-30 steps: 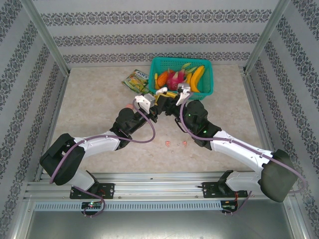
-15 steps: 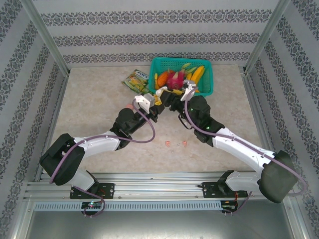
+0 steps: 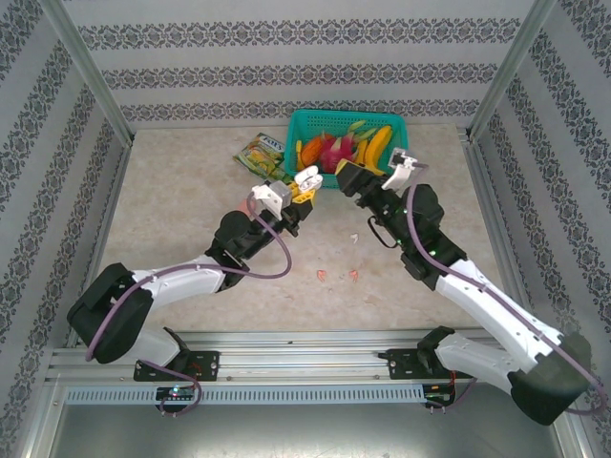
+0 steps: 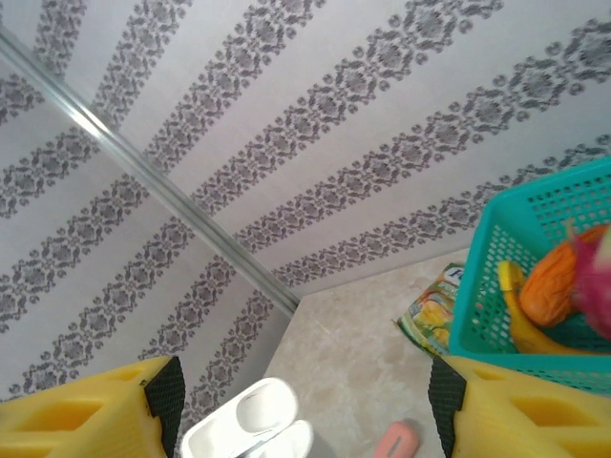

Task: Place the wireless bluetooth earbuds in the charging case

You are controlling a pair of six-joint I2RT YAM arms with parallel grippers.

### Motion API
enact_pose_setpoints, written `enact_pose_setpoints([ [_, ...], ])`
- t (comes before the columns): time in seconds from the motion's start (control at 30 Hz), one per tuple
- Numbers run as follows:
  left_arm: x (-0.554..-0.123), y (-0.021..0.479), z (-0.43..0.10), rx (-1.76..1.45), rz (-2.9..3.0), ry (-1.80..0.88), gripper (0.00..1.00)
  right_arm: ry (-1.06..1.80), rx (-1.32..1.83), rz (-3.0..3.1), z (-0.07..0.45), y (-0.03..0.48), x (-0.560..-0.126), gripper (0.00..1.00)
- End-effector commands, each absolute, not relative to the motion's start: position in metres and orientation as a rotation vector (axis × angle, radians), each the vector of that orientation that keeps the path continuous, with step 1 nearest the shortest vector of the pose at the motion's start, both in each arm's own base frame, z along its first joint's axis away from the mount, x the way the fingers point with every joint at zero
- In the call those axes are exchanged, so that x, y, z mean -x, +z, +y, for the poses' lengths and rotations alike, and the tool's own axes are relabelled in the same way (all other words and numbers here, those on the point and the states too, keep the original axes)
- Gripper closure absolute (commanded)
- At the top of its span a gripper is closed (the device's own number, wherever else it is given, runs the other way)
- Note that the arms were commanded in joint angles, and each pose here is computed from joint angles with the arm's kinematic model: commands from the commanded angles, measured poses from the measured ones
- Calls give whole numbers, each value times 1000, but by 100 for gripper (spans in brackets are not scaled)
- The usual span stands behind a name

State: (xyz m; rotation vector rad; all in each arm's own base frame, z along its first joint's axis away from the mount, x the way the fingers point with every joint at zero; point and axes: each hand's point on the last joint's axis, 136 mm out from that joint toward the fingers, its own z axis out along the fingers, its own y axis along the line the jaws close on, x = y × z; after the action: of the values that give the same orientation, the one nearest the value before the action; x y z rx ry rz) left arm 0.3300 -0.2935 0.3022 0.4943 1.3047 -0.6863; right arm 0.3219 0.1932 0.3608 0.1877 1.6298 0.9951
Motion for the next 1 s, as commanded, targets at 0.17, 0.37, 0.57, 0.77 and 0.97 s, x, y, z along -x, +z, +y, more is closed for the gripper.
enact_pose_setpoints([
  [0.17, -311, 299, -266, -493, 1320, -590, 100, 686, -331, 2100, 143, 236, -314, 30],
  [0.37, -303, 295, -253, -496, 1348, -572, 100, 448, -407, 2424, 132, 147, -315, 32],
  [0.57, -297, 293, -243, -476, 1364, -563, 100, 233, -298, 2644, 145, 96, -334, 34],
  [0.77, -296, 294, -237, -466, 1370, -551, 100, 24, -55, 2775, 162, 65, -351, 38],
  [0.97, -295, 293, -235, -469, 1373, -546, 100, -47, -14, 2824, 159, 44, -354, 41],
])
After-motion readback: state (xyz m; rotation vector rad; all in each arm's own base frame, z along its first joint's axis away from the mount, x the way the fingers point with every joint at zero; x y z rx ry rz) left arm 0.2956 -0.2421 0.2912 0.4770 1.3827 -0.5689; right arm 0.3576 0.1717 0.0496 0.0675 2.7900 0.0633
